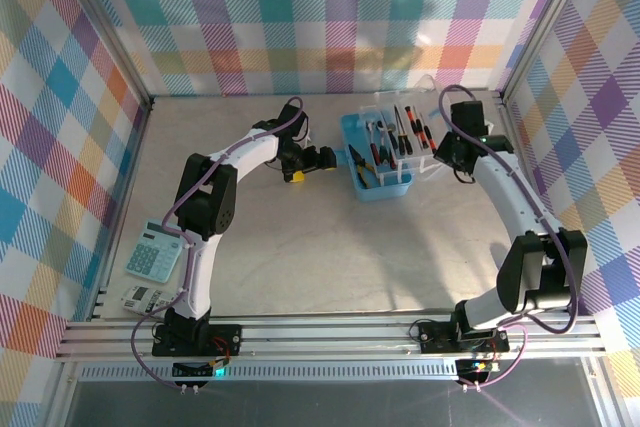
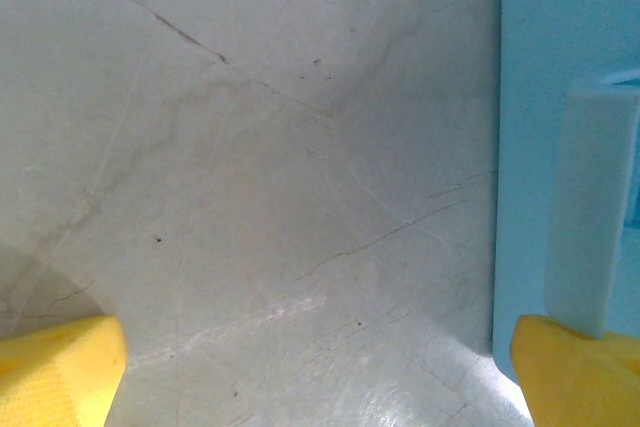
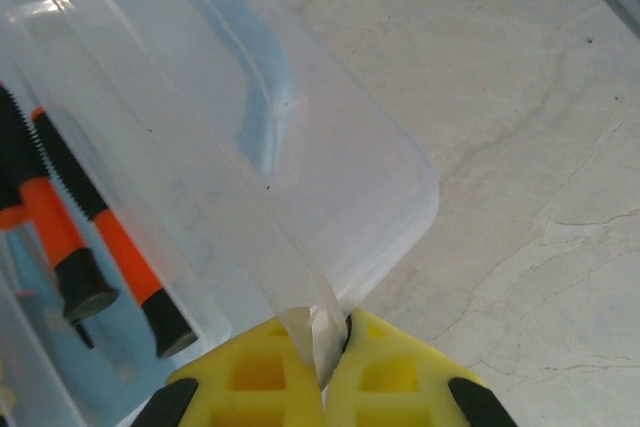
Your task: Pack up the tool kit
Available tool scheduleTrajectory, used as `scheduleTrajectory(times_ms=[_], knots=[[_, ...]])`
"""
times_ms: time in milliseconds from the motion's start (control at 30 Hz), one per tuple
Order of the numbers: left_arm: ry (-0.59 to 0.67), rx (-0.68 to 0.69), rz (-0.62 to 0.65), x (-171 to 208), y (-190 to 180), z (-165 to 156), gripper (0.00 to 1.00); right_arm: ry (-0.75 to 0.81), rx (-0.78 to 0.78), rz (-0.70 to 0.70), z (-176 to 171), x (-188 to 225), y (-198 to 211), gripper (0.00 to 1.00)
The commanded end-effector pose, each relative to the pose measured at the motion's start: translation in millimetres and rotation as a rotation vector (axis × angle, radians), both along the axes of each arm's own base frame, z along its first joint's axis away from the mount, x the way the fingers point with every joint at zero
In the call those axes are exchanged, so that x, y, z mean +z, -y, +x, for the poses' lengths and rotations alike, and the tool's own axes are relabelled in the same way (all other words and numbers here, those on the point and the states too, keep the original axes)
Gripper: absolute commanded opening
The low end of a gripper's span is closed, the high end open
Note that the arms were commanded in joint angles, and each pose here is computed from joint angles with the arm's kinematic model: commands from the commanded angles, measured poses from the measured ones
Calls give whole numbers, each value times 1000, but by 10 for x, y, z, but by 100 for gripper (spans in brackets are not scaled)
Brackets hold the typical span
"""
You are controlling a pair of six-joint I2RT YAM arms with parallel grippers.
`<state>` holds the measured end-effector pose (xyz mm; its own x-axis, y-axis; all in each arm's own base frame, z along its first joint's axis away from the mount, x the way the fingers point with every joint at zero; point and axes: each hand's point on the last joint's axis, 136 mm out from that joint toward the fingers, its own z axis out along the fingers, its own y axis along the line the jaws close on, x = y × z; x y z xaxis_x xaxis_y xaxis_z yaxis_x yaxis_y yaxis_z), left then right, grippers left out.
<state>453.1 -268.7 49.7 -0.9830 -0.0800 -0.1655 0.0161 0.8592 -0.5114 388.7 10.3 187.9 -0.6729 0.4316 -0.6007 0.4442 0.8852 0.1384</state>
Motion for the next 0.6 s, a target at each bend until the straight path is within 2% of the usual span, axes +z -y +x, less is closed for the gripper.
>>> scheduleTrajectory(times_ms=[0,200,567], knots=[[49,20,-24,177,-38,86,98,-17,121,-38,-171,149,-321,0],[50,16,-33,170,-21,90,98,-12,194,-88,-372,222,-772,0],[56,11,-47,190,-19,47,98,14,297,-63,-593,271,-1358,0]])
